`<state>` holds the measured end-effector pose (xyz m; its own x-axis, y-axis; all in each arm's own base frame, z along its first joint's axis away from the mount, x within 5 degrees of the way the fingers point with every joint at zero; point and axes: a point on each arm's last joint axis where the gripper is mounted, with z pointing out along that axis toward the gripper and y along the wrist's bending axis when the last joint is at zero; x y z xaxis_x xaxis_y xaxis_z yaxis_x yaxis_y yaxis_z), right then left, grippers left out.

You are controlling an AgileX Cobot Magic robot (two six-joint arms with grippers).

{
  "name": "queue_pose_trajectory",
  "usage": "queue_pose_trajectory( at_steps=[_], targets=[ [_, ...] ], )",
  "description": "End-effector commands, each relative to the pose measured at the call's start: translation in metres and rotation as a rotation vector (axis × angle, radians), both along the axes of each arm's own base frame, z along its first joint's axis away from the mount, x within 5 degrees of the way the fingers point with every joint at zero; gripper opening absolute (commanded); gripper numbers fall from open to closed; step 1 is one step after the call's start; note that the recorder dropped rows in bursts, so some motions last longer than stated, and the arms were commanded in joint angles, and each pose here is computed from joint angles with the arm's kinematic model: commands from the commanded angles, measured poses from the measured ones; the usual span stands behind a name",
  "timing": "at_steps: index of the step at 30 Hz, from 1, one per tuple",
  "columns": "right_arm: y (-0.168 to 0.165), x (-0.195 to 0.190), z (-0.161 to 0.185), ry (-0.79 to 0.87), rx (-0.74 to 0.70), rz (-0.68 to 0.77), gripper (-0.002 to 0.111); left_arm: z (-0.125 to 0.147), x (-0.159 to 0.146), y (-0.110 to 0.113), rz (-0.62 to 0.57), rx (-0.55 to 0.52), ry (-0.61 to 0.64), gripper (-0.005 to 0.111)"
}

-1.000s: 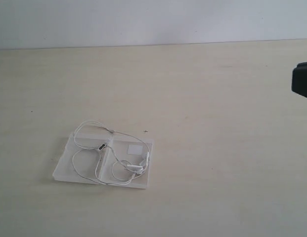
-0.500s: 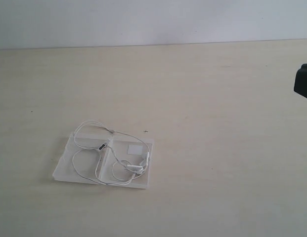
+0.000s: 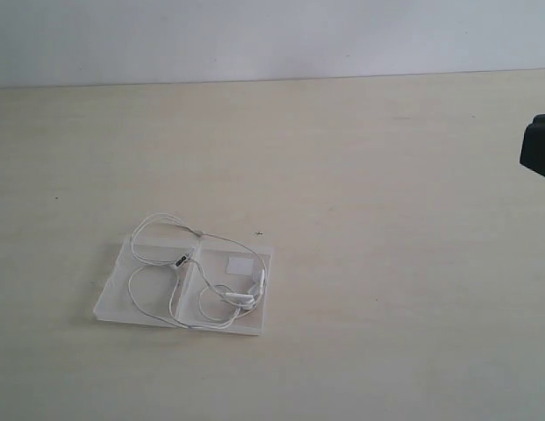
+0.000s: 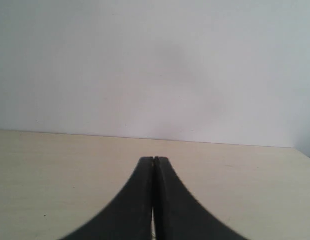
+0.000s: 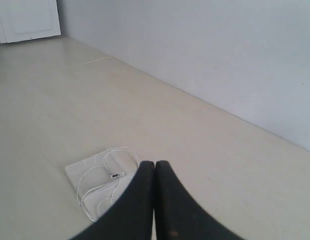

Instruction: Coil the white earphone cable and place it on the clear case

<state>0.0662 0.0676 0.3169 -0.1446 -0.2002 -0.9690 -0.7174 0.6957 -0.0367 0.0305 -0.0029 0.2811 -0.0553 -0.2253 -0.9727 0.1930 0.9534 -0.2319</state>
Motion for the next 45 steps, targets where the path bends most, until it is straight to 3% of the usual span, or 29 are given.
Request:
queue_pose_trajectory(
  at_steps=[1,6,10,18,30,40,45],
  targets=[
    [0.0,-0.001,0.0,-0.012,0.006,0.005,0.0,0.0,0.0,0.0,-0.004,-0.007,-0.008,0.0],
    [-0.009,-0.003,0.003,-0.035,0.038,-0.047,0.0,0.0,0.0,0.0,-0.004,-0.007,-0.008,0.0],
    [-0.02,0.003,0.002,-0.08,0.017,-0.177,0.0,0.0,0.0,0.0,-0.004,-0.007,-0.008,0.0],
    [-0.034,0.017,-0.037,-0.184,0.006,-0.396,0.0,0.0,0.0,0.0,-0.004,-0.007,-0.008,0.0],
    [-0.058,-0.004,-0.073,-0.266,0.091,-0.626,0.0,0.0,0.0,0.0,-0.004,-0.007,-0.008,0.0],
    [-0.062,-0.006,-0.113,-0.166,0.156,-0.696,0.0,-0.001,0.0,0.0,-0.003,-0.006,-0.004,0.0],
    [-0.061,-0.006,-0.113,-0.145,0.195,-0.7,0.0,-0.001,0.0,0.0,-0.003,-0.006,-0.004,0.0]
  ],
)
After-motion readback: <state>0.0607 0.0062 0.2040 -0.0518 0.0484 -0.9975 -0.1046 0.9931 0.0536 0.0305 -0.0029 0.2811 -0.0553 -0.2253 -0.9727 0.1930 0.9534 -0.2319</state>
